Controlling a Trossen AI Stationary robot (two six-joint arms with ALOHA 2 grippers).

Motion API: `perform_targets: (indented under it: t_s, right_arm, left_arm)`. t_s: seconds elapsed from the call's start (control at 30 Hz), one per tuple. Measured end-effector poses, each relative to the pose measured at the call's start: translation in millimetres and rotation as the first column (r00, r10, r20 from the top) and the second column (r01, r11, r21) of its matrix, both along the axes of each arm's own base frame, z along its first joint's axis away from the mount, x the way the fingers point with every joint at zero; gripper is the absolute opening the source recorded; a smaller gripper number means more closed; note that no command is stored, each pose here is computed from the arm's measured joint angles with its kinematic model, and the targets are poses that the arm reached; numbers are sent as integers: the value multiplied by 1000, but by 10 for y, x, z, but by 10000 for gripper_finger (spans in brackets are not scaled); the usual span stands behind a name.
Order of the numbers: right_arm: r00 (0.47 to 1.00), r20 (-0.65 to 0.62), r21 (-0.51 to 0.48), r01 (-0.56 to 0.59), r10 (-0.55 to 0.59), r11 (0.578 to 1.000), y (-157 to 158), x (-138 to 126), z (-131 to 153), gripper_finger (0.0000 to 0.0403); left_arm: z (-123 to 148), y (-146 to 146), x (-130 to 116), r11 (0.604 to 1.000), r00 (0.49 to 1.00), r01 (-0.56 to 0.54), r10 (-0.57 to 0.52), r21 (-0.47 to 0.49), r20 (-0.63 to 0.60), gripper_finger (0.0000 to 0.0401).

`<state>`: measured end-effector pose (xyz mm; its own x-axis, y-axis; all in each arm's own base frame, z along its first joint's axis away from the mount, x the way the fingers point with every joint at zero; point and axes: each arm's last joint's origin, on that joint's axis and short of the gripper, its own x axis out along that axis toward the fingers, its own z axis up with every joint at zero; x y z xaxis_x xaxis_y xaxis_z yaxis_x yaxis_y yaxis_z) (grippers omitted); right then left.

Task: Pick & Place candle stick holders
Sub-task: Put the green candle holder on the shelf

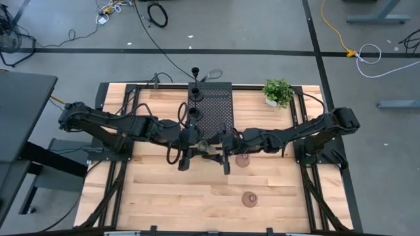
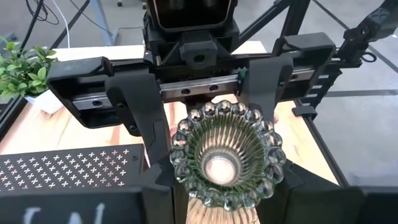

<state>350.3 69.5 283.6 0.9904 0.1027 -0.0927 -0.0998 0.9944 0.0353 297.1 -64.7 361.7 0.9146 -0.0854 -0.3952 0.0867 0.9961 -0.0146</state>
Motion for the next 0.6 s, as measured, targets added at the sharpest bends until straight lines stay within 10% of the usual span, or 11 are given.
perform_targets:
  t_s: [0.6]
  right_arm:
    - [1000, -22, -19, -14, 13, 1000, 5, -8, -18, 172]
  left_arm:
    - [68, -9, 27, 1000, 997, -5, 5, 4, 82, 140]
